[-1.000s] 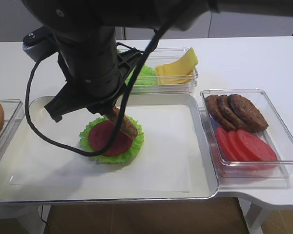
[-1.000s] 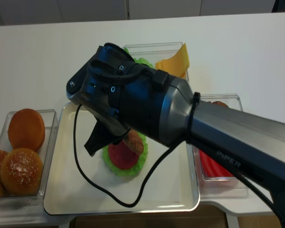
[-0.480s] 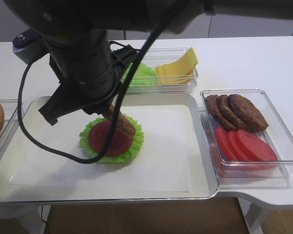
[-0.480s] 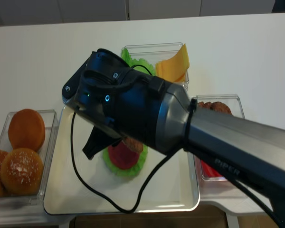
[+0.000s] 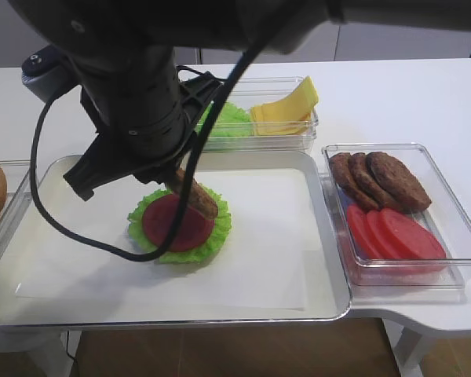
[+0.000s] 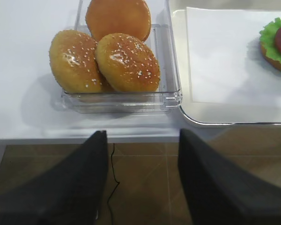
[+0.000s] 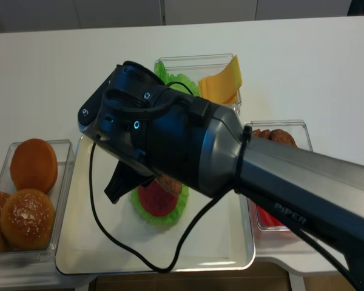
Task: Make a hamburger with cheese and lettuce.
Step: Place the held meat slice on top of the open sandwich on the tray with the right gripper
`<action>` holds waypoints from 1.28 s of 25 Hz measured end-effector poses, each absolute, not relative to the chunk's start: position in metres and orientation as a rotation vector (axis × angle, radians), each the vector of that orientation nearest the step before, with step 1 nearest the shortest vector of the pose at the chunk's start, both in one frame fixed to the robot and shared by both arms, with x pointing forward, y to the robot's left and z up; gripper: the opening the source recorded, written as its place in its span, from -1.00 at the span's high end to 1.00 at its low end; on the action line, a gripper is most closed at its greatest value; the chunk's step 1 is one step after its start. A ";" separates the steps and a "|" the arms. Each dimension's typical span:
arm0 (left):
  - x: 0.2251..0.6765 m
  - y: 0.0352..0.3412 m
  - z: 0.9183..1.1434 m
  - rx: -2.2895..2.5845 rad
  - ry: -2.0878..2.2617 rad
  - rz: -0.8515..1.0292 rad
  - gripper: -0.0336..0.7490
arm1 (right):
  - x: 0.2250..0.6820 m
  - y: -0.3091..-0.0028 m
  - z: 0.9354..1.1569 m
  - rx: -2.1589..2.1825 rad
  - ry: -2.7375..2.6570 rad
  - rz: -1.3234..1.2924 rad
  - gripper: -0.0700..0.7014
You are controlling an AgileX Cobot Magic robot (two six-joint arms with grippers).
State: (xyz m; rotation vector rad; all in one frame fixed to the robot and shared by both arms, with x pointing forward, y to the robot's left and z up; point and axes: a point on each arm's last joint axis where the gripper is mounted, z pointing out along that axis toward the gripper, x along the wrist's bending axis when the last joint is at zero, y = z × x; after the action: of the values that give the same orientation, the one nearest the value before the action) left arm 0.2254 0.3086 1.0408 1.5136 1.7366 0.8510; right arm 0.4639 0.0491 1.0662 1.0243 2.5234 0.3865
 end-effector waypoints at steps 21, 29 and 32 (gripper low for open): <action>0.225 0.309 1.041 1.514 1.737 0.851 -0.01 | 0.466 0.055 1.052 1.019 2.541 0.349 0.50; 0.225 0.309 1.041 1.514 1.737 0.851 -0.01 | 0.466 0.055 1.052 1.019 2.541 0.349 0.37; 0.225 0.309 1.041 1.514 1.737 0.851 -0.01 | 0.466 0.055 1.052 1.019 2.541 0.349 0.22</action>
State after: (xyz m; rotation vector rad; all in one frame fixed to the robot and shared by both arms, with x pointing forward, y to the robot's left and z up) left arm 0.2254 0.3086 1.0408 1.5136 1.7366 0.8510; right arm 0.4663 0.0546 1.0517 1.0195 2.5414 0.3487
